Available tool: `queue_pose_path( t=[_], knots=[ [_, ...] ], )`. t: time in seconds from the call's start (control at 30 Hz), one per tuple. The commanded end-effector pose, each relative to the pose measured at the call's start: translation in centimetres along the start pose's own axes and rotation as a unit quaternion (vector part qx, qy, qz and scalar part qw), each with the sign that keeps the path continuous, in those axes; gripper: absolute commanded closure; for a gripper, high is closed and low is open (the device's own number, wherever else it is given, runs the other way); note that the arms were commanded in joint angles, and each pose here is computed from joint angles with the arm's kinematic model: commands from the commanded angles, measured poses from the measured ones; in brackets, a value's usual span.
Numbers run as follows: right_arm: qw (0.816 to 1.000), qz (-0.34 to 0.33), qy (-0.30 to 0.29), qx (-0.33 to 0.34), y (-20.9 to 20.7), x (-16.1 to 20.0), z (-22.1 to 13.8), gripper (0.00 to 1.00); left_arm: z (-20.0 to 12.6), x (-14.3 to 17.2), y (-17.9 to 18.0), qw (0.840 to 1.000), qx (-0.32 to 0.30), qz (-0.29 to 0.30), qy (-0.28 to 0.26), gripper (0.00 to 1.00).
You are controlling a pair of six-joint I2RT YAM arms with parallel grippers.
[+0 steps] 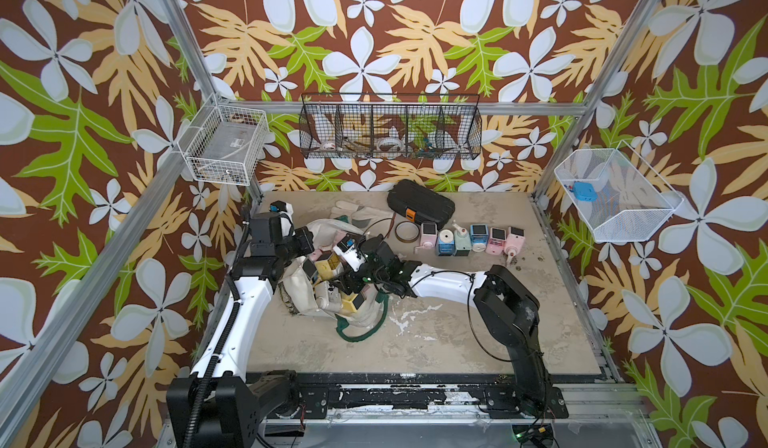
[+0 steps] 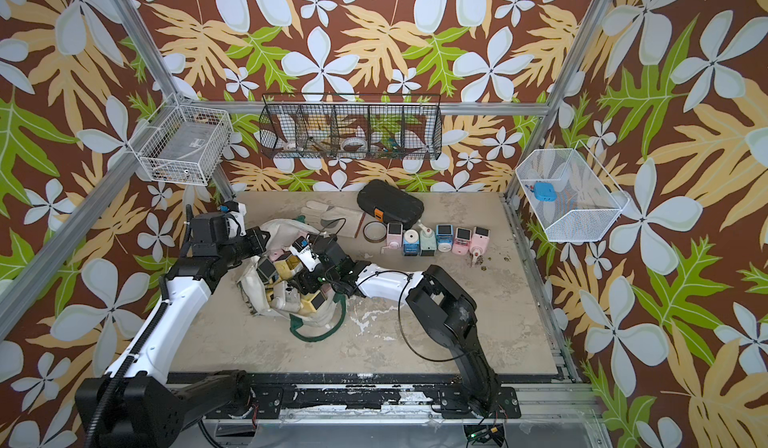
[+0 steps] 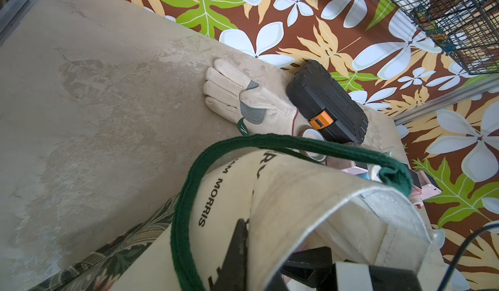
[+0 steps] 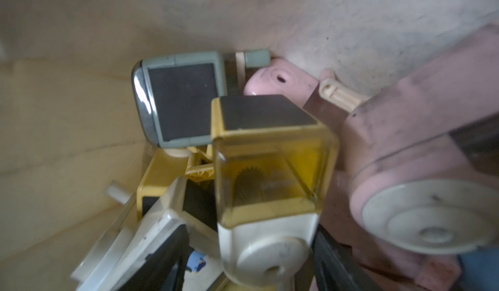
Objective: Take out the pencil sharpeners from the tote bags
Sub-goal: Pick up the pencil sharpener from the canvas bag.
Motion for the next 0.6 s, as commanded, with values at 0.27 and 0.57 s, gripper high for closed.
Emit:
queue_pose_path(
  t=[0.27,0.57],
  knots=[
    [0.998,-0.02,-0.029,-0.056,1.8,-0.4,0.4,0.5,-0.2,-0.9,-1.7,0.999,0.041,0.002,-0.014,1.0],
    [0.998,-0.027,-0.056,-0.027,1.6,-1.9,-2.3,0.66,-0.2,-0.9,-1.6,0.999,0.041,0.002,-0.014,1.0]
  ],
)
Point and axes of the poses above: each gripper's point midway between its finger pads, its own z axis out along the fingers, its own y axis along the line the jaws close on, x = y × z, the point moved 2 cm from there along -z, back along the fingers, and after that the axes turned 13 degrees about -z, right-handed, at the moved point
